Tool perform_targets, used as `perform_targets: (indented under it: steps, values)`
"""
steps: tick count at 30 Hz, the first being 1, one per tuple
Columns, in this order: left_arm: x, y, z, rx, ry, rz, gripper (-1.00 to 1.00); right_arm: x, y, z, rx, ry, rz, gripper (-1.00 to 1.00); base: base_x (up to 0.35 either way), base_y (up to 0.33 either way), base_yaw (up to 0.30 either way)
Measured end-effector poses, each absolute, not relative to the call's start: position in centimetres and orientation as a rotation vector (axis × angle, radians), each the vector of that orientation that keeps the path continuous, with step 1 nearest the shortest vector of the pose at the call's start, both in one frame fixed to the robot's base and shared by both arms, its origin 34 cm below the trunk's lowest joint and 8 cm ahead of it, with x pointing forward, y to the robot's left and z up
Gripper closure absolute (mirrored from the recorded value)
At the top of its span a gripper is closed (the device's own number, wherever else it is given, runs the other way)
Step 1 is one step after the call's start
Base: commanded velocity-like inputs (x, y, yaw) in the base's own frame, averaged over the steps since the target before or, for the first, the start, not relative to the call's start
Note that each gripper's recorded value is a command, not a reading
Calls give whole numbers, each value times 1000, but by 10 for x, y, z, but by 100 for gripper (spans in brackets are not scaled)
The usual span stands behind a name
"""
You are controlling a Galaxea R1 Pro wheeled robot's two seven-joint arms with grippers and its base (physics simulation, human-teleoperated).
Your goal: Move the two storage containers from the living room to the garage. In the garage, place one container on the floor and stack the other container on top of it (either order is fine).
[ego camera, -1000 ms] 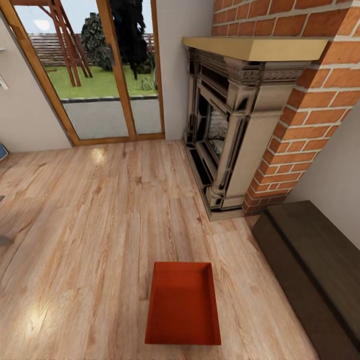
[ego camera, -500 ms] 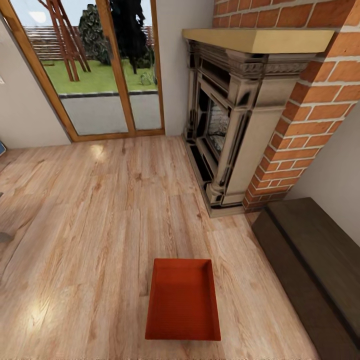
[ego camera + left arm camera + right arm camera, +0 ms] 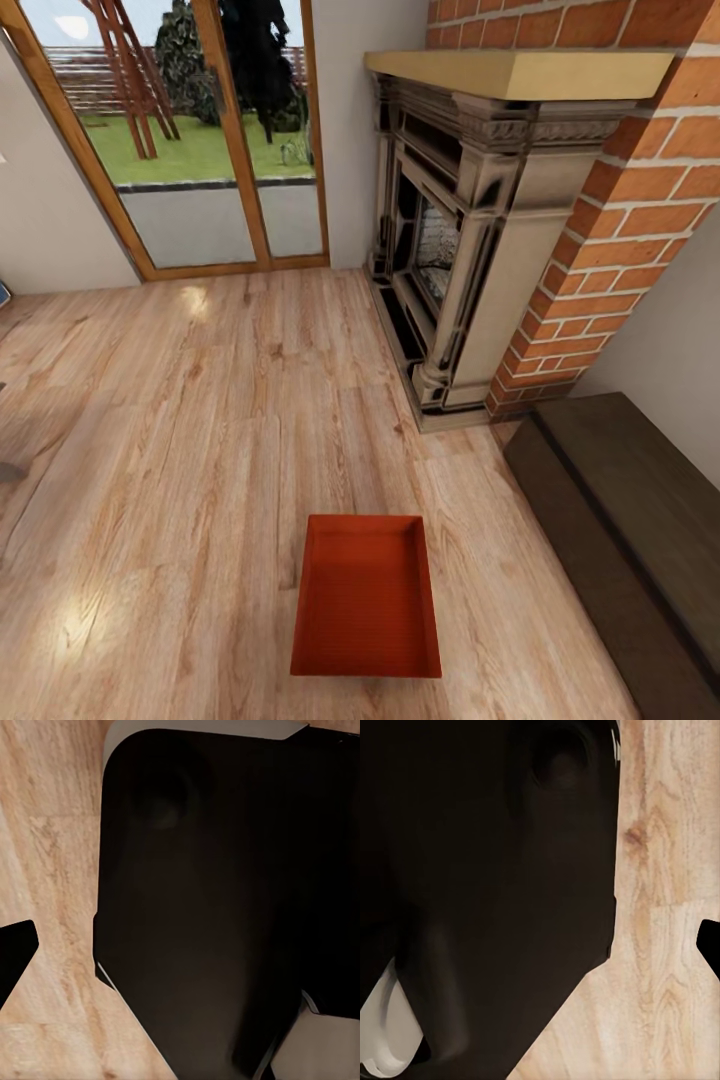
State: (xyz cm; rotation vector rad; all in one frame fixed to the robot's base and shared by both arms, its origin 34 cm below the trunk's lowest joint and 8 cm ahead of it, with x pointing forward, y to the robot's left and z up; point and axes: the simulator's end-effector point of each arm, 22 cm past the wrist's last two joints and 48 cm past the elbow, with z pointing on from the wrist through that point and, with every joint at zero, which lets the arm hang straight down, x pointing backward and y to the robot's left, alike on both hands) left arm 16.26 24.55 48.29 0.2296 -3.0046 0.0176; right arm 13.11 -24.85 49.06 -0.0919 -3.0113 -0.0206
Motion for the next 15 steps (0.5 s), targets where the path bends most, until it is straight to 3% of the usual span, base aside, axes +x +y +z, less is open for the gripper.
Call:
perform_targets:
  steps: [15]
  values:
    - [163,246,483,230,-3005,17,-100,131,-248,491,-92,-3011,-22,-100,0,0,0]
